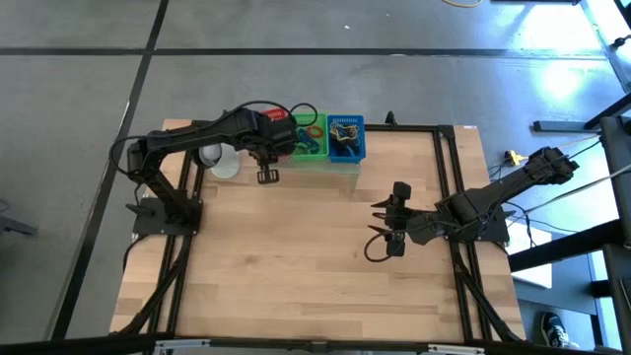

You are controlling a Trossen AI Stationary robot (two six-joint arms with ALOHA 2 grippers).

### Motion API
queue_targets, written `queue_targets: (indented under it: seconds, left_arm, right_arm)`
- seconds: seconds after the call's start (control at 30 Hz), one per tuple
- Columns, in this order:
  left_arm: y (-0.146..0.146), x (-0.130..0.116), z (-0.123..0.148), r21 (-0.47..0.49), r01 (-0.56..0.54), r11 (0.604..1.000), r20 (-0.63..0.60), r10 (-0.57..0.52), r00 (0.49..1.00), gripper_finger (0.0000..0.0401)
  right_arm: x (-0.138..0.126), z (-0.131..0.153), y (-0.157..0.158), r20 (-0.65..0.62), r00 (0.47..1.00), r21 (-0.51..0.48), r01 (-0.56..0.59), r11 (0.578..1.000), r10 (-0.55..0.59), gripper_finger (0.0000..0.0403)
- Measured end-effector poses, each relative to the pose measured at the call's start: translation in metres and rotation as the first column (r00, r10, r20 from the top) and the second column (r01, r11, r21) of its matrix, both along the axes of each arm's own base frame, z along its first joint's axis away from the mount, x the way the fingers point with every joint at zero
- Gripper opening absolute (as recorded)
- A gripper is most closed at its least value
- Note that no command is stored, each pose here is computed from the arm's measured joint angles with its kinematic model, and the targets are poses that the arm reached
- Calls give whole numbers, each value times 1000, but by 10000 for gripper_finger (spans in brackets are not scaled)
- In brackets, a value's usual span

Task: Pick & Place Office Desk Supplies
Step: Put the red bin on the shelf

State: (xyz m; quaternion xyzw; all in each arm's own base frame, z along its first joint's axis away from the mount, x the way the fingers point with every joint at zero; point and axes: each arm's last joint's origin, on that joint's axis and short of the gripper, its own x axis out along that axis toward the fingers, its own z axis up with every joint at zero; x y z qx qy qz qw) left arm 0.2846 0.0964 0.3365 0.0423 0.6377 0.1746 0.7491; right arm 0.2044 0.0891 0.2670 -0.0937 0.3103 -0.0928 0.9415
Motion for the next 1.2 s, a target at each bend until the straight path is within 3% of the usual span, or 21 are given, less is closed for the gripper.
queue_targets:
  seconds: [0.7, 1.2]
  left_arm:
    - [-4, 1, 0, -6, -18, 1000, 4, 18, 1000, 3]
    - [-11, -3, -1, -20, 20, 1000, -57, -21, 998, 3]
  right_arm:
    - [0, 0, 0, -6, 1000, -1, 1, 1000, -1, 259]
    - [0, -2, 3, -38, 996, 83, -79, 993, 83, 259]
